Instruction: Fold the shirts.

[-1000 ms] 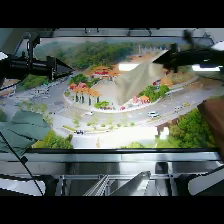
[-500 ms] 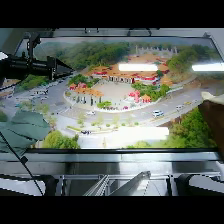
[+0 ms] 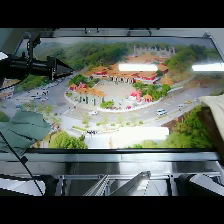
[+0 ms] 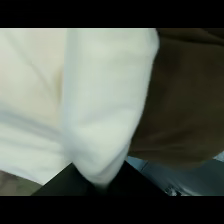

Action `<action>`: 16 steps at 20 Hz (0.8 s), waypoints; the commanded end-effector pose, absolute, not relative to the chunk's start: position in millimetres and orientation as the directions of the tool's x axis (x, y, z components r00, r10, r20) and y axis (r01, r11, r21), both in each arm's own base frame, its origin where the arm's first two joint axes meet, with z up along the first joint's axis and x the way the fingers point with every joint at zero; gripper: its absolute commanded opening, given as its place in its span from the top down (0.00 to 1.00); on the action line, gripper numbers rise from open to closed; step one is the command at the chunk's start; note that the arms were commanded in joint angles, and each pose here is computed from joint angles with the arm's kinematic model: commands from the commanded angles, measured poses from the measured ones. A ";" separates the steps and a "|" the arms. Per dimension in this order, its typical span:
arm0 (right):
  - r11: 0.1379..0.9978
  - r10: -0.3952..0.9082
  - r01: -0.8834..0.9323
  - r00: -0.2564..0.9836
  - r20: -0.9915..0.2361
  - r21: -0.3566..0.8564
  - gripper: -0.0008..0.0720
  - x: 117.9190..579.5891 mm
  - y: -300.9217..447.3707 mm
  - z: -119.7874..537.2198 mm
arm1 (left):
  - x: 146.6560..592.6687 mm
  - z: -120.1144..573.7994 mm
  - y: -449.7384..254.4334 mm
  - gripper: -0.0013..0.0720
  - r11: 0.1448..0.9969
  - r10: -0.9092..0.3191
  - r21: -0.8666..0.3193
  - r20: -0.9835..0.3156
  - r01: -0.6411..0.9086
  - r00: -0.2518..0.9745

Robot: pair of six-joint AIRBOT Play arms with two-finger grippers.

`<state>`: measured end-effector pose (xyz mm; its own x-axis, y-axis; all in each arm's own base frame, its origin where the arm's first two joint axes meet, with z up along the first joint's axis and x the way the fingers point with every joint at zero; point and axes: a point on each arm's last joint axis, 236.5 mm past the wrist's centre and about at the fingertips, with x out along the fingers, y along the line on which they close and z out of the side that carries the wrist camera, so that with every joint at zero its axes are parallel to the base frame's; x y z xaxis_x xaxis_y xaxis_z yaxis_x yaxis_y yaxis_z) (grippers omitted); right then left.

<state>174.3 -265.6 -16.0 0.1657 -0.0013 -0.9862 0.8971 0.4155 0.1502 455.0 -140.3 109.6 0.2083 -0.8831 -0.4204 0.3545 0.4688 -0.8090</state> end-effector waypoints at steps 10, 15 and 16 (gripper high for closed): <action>0.353 0.169 0.875 0.288 -0.942 0.331 0.04 192.0 -232.4 -0.4 | 457.0 113.9 -141.6 0.54 0.459 -0.888 -0.813 -0.406 0.358 0.216; 0.352 0.316 0.656 0.589 -0.744 0.668 0.92 267.2 -175.8 71.1 | 465.9 179.4 -129.2 0.98 0.457 -0.889 -0.762 -0.376 0.459 0.262; 0.369 0.327 0.619 0.611 -0.721 0.693 0.92 276.6 -165.2 82.6 | 463.9 196.4 -125.8 0.98 0.459 -0.888 -0.747 -0.375 0.481 0.266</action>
<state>237.5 -200.2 37.2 0.4667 0.2442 -0.8500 0.7677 0.3654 0.5265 466.2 -132.5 157.7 0.2550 -0.8869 -0.3853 0.4305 0.4609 -0.7760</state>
